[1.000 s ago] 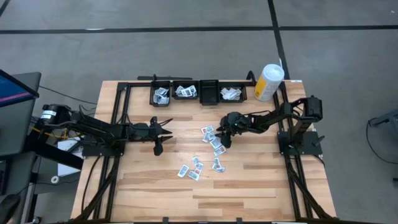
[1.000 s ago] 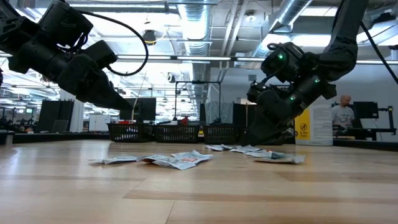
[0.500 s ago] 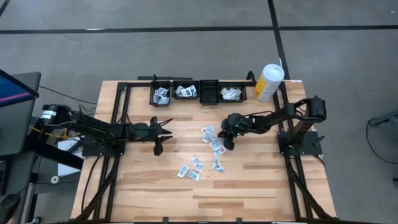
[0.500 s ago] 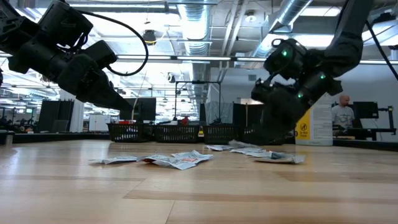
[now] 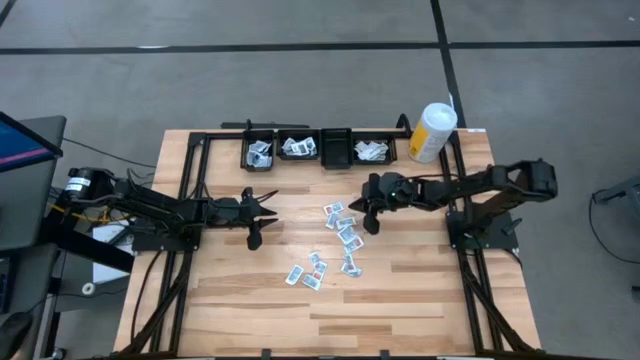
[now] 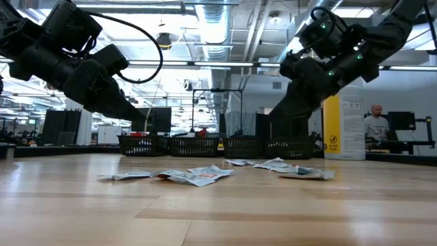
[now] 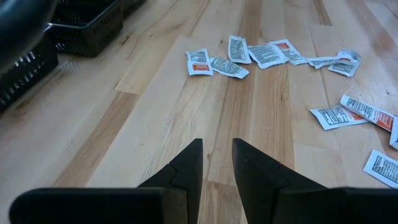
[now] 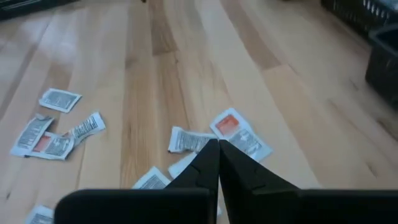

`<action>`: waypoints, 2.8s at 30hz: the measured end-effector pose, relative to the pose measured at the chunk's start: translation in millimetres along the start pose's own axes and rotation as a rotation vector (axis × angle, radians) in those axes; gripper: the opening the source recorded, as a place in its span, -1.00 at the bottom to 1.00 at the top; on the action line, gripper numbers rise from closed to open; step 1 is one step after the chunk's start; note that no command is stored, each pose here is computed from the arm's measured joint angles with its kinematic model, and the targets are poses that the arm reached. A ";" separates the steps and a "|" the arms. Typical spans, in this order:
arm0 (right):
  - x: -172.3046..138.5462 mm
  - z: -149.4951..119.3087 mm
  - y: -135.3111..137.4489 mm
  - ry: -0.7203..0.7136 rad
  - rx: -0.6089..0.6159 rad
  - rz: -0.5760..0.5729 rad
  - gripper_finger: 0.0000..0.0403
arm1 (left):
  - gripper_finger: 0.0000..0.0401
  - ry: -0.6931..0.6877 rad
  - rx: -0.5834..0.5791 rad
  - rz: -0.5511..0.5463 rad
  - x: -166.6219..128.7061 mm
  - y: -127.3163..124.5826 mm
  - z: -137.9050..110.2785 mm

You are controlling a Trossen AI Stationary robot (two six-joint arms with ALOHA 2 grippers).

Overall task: Pick & Place First Aid Supplies
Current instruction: Put the orange ointment pack into the middle right black bin

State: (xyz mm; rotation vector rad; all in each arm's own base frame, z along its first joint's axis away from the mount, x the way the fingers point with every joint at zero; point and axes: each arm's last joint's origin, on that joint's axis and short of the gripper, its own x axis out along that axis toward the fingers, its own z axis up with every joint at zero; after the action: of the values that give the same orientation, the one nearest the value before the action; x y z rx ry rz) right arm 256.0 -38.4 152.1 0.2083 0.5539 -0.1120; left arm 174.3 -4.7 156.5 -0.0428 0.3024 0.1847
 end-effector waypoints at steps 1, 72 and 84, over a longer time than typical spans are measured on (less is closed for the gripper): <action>-1.0 -0.7 0.6 0.011 0.014 0.001 -0.97 | -0.56 0.000 0.000 0.000 0.0 0.0 0.0; 8.3 61.6 -37.4 -0.141 -0.092 -0.183 -0.99 | -0.56 -0.005 -0.004 -0.001 0.0 0.0 0.3; -7.9 75.6 -89.5 -0.186 -0.052 -0.345 -0.98 | -0.56 -0.005 0.000 -0.001 -0.1 0.0 0.2</action>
State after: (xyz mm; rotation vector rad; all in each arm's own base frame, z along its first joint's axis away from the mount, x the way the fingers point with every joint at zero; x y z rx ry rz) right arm 273.4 -142.2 204.2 0.0487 0.4030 -0.4470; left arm 174.2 -4.7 156.7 -0.0428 0.2976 0.1843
